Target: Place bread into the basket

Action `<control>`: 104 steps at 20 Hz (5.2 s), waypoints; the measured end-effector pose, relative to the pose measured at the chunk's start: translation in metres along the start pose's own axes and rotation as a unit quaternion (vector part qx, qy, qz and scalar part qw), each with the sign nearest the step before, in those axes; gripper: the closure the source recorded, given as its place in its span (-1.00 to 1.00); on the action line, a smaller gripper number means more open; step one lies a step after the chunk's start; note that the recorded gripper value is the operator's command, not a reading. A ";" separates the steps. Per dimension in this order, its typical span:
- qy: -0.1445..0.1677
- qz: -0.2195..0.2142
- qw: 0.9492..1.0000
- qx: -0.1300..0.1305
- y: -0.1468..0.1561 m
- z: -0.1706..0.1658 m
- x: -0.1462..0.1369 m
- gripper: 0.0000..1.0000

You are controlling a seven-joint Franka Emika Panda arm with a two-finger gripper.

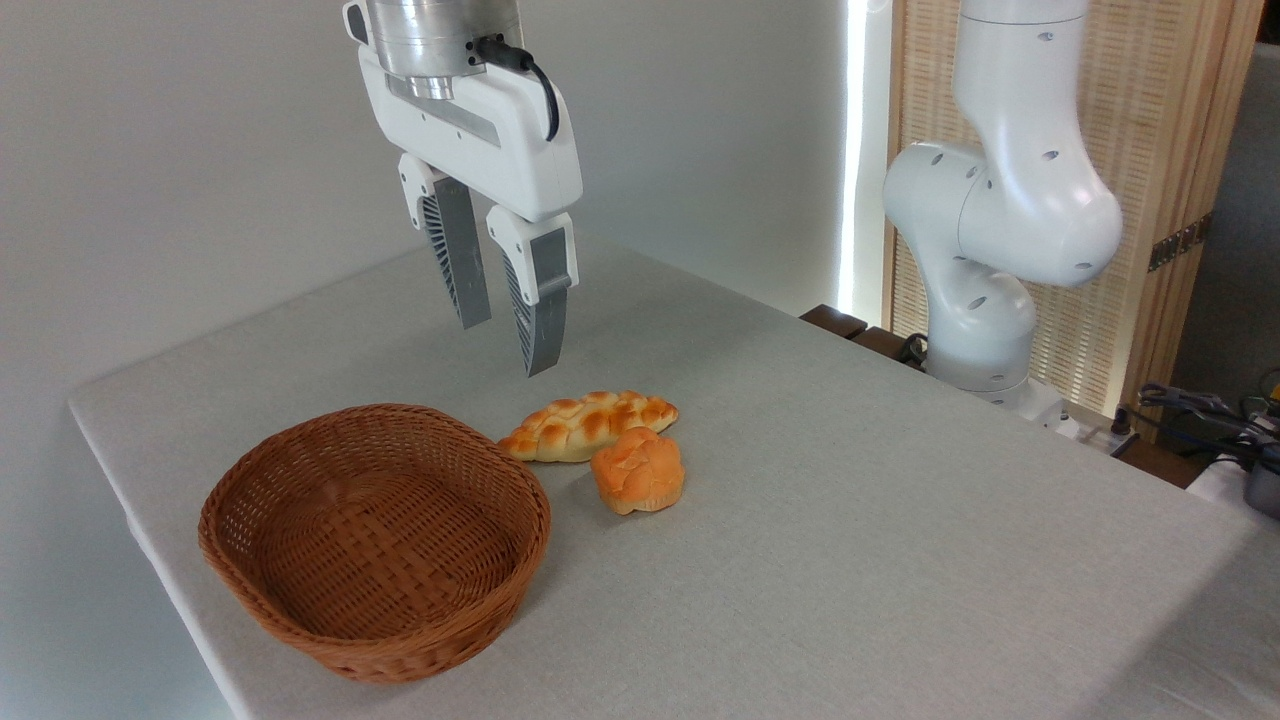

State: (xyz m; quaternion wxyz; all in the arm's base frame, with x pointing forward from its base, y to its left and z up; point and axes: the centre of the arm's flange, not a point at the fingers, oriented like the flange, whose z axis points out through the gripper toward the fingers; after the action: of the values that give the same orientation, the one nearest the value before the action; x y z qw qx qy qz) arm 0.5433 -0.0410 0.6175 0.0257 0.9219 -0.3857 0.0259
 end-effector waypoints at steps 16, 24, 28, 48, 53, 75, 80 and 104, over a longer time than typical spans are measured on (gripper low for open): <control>-0.043 0.034 0.998 -0.039 0.018 0.060 -0.010 -1.00; -0.052 0.076 0.995 -0.046 0.065 0.162 -0.051 -1.00; -0.059 0.079 0.994 -0.052 0.070 0.172 -0.053 -0.50; -0.059 0.116 0.990 -0.052 0.073 0.197 -0.061 0.83; -0.060 0.120 0.989 -0.056 0.068 0.169 -0.055 0.87; -0.015 0.205 0.977 0.059 -0.021 0.148 0.082 -1.00; -0.025 0.215 0.974 0.061 -0.021 0.152 0.081 -1.00; -0.002 0.025 1.000 0.011 0.010 0.007 -0.001 -1.00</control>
State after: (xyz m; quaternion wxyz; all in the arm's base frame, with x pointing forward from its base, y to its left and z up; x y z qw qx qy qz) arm 0.5356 -0.0471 0.6110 0.0138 0.9124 -0.4081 0.0293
